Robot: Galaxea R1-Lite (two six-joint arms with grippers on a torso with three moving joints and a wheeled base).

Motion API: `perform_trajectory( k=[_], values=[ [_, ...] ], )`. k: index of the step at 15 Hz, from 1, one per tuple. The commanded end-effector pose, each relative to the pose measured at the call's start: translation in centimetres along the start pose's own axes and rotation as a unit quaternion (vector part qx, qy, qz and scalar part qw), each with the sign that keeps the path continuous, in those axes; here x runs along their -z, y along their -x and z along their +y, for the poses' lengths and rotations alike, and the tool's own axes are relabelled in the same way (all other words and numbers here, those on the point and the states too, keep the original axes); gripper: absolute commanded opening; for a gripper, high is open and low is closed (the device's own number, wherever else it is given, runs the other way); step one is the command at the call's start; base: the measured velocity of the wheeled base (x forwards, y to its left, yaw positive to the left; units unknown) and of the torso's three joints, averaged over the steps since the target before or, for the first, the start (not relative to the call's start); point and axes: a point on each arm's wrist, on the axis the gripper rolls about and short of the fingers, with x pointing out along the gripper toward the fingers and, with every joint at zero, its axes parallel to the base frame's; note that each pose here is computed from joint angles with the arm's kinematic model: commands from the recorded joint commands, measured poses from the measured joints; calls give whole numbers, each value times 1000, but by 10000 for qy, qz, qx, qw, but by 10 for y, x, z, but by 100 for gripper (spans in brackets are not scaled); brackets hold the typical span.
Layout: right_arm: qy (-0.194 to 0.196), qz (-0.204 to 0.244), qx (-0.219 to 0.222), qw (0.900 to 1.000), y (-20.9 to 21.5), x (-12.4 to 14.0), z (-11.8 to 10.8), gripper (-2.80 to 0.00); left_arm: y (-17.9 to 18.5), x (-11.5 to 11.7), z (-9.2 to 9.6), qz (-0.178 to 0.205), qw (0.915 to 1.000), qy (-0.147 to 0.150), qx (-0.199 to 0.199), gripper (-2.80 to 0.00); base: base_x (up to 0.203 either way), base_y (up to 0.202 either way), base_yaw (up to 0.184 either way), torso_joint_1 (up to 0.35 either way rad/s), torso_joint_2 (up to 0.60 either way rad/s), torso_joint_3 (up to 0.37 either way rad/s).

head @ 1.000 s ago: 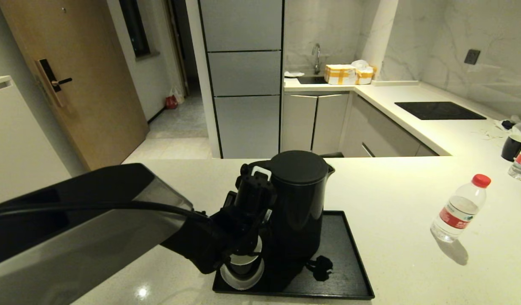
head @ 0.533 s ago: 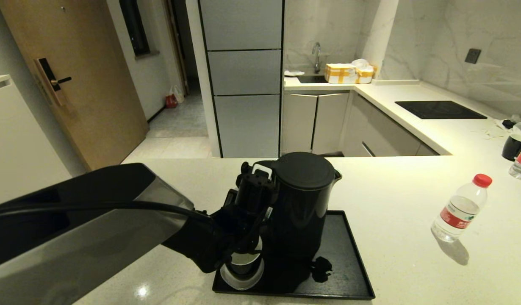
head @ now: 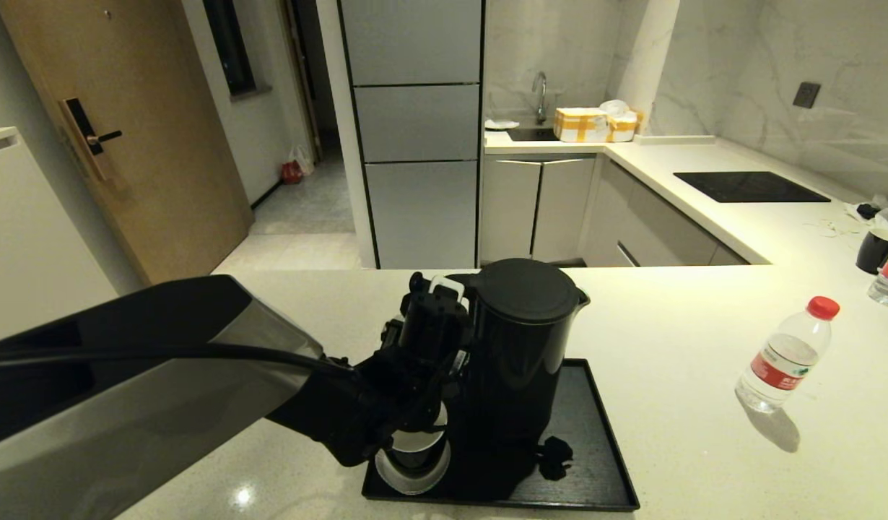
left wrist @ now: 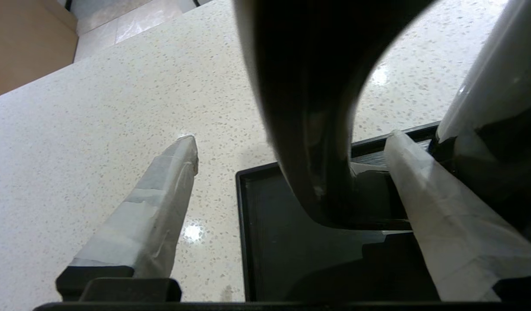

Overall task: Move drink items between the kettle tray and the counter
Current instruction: Return the kettle to its original position

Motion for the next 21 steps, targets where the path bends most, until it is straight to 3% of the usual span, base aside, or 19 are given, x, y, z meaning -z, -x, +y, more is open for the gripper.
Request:
perform_trajectory(
  k=[1, 21],
  values=[
    [0, 15, -11, 10000, 0, 1, 0, -280, 5, -3, 0, -54, 10000, 28, 9, 0, 0, 0, 0, 0, 0, 0],
    [0, 15, -4, 10000, 0, 1, 0, -280, 17, 8, 6, -122, 9999, 102, 69, 0, 0, 0, 0, 0, 0, 0]
  ],
)
